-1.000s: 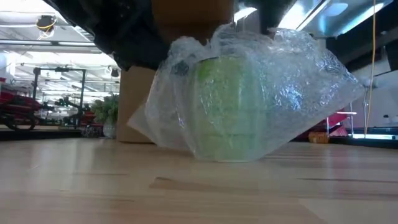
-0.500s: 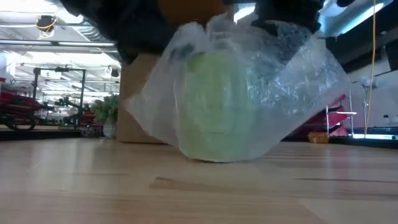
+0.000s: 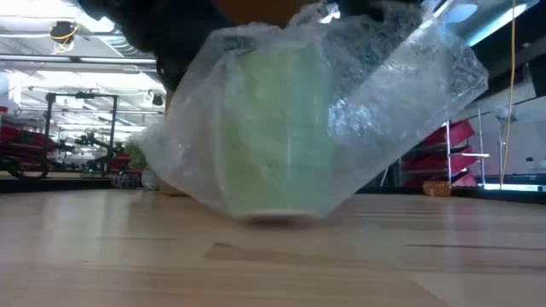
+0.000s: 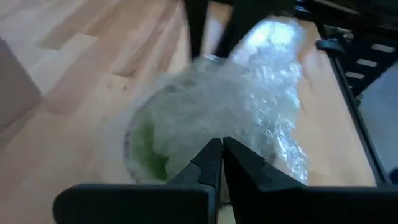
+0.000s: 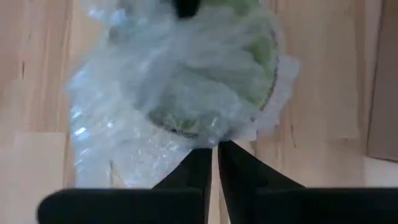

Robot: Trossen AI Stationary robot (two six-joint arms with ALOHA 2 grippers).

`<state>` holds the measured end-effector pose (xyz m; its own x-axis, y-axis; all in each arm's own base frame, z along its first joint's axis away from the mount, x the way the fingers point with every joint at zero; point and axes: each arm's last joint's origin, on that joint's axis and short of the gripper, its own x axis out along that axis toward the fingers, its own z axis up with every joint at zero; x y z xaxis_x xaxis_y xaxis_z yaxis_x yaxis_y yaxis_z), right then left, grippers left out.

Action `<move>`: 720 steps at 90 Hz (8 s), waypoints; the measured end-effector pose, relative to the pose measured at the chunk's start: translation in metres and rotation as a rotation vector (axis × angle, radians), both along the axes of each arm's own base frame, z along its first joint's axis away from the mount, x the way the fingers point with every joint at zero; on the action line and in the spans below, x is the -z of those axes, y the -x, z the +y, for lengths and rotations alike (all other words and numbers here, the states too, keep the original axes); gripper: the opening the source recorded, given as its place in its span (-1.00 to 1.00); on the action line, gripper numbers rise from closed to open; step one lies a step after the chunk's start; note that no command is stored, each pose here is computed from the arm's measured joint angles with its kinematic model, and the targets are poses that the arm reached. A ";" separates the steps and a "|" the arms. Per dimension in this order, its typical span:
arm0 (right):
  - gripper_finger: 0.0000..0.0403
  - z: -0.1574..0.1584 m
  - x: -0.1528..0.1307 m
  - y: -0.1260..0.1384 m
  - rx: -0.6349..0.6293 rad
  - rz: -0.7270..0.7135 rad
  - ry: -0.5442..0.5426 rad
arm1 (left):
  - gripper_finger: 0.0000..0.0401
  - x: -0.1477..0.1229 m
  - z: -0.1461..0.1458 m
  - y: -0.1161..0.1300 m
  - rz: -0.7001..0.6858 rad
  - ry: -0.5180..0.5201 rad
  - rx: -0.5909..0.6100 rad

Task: Wrap mug
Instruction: Wrap the green mug with the transparent bubble wrap

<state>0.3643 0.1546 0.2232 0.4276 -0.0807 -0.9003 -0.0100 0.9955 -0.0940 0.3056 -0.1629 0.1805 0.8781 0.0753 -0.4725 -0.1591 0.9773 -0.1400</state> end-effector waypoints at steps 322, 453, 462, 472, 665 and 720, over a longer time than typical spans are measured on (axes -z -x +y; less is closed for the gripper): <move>-0.93 0.003 -0.008 -0.054 -0.262 0.044 -0.142 | -1.00 -0.010 -0.017 0.008 -0.118 0.105 -0.038; -0.93 0.013 0.017 -0.062 -0.198 0.105 -0.071 | -1.00 -0.005 -0.009 0.006 -0.065 0.067 -0.044; -0.93 0.013 0.017 -0.062 -0.198 0.102 -0.069 | -1.00 -0.004 -0.009 0.006 -0.061 0.070 -0.038; -0.93 0.013 0.017 -0.062 -0.210 0.100 -0.065 | -1.00 -0.004 -0.009 0.006 -0.059 0.076 -0.042; -0.93 0.036 -0.045 0.008 -0.067 0.323 0.081 | -1.00 -0.003 -0.008 0.007 -0.045 0.059 -0.062; -1.00 0.037 0.002 0.044 0.006 -0.050 -0.059 | -1.00 -0.003 -0.009 0.007 -0.048 0.063 -0.063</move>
<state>0.3203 0.1916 0.2208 0.4718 -0.0304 -0.8812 -0.0009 0.9994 -0.0350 0.2983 -0.1715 0.1833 0.8945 0.1026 -0.4351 -0.2115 0.9546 -0.2096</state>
